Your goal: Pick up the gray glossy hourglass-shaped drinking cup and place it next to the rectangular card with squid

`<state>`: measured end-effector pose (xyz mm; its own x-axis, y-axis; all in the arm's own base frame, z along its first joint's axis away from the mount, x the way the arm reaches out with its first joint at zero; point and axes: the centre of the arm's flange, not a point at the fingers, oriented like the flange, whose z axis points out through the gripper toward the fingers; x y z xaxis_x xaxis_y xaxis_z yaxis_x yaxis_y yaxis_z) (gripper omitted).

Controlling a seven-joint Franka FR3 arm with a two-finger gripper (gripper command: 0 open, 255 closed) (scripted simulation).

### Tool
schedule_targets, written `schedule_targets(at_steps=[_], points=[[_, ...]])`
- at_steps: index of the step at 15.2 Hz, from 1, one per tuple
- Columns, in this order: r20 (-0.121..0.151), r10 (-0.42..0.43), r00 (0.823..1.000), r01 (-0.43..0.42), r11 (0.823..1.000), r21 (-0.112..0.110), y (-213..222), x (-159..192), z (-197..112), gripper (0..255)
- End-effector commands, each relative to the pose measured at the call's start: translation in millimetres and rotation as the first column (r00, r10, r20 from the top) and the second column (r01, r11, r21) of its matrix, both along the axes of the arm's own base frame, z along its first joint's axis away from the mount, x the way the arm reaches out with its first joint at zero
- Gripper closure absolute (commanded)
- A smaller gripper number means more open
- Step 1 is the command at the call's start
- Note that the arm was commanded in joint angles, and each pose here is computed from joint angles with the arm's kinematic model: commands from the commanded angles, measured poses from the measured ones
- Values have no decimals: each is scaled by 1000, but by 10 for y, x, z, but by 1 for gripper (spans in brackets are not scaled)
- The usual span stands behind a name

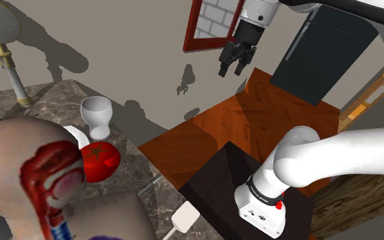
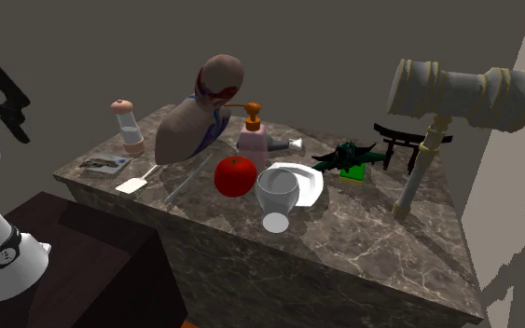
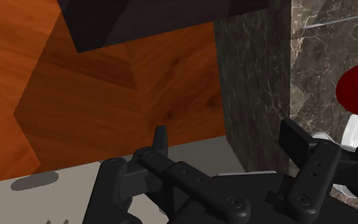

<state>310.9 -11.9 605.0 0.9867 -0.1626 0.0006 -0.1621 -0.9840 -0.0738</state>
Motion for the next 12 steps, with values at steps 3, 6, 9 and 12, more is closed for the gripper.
schedule_targets(at_steps=[3, 6, 9, 12], points=[[-2, -1, 1000, 1, 1000, -6, 177, 178, -104, 0], [-4, -4, 1000, 3, 1000, -15, 440, 445, -263, 0], [-7, -6, 1000, 6, 1000, -24, 701, 712, -424, 0], [-9, -8, 1000, 8, 999, -33, 960, 979, -589, 0]])
